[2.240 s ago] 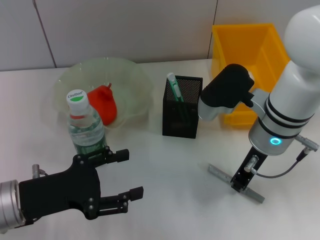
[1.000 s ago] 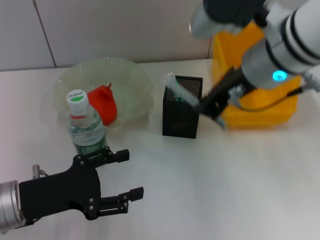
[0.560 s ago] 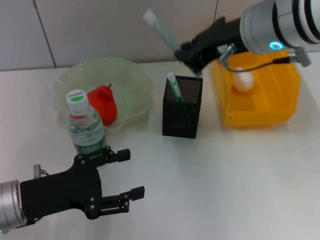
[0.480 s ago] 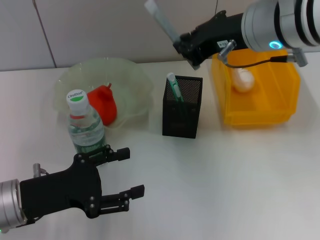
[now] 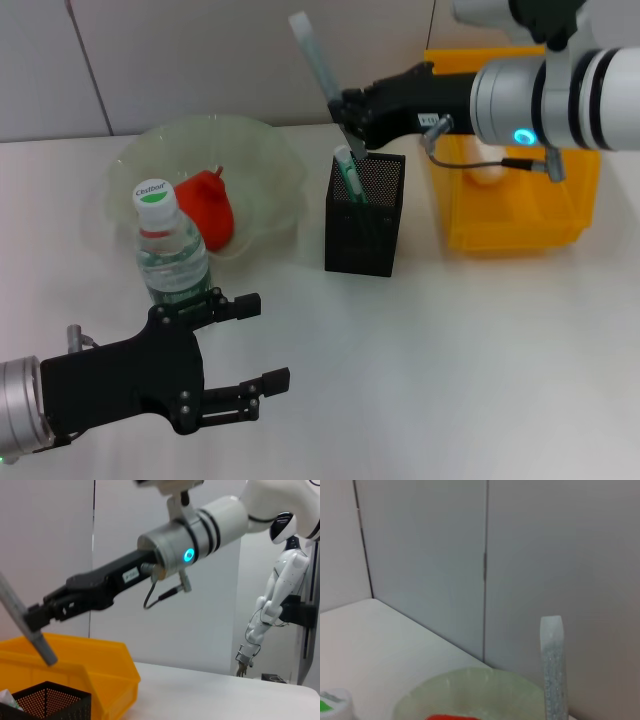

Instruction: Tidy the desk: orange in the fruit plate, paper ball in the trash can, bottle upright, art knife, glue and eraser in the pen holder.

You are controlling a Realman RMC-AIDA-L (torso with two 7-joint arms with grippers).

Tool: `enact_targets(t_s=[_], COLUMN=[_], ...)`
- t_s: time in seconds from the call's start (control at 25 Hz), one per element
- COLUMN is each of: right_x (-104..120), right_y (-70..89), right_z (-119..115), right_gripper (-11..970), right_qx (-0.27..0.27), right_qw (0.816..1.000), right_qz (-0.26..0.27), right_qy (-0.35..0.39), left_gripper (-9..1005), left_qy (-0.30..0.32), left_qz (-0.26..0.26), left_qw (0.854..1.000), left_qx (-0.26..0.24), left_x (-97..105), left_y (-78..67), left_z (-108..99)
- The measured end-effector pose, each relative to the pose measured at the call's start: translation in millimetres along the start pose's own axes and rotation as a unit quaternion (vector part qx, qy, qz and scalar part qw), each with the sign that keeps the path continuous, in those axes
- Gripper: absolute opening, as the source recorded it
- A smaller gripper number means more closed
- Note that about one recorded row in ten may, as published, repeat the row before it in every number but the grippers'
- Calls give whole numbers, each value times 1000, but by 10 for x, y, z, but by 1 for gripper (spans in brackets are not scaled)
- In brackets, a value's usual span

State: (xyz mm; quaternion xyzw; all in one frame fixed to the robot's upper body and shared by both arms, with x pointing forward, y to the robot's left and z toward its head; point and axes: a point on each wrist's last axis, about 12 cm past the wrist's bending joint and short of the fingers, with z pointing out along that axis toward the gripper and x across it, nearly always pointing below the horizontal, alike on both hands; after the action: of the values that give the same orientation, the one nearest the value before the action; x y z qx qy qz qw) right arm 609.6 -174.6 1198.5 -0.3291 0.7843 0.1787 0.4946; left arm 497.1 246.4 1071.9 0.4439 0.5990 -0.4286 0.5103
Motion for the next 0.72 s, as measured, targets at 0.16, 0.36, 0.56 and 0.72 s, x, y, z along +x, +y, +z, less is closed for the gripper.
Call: enact_targets(t_s=[0.16, 0.36, 0.56, 0.72], right_x=[124, 216, 318, 376], right_y=[-65, -95, -109, -105], right_z=[44, 68, 131, 183], right_gripper=[130, 130, 129, 127], right_qx=[13, 15, 17, 17], right_qw=[1000, 1000, 999, 999], right_qz=[3, 8, 8, 8], right_qy=[7, 18, 31, 36], left_gripper=[834, 834, 834, 833], left_qy=[0, 0, -1, -2], left_qz=[0, 0, -4, -8], left_qw=[1000, 1000, 1000, 1000], left_qx=[0, -1, 0, 1], left_x=[0, 1, 9, 19], left_y=[1, 2, -1, -3], left_z=[-1, 0, 18, 27])
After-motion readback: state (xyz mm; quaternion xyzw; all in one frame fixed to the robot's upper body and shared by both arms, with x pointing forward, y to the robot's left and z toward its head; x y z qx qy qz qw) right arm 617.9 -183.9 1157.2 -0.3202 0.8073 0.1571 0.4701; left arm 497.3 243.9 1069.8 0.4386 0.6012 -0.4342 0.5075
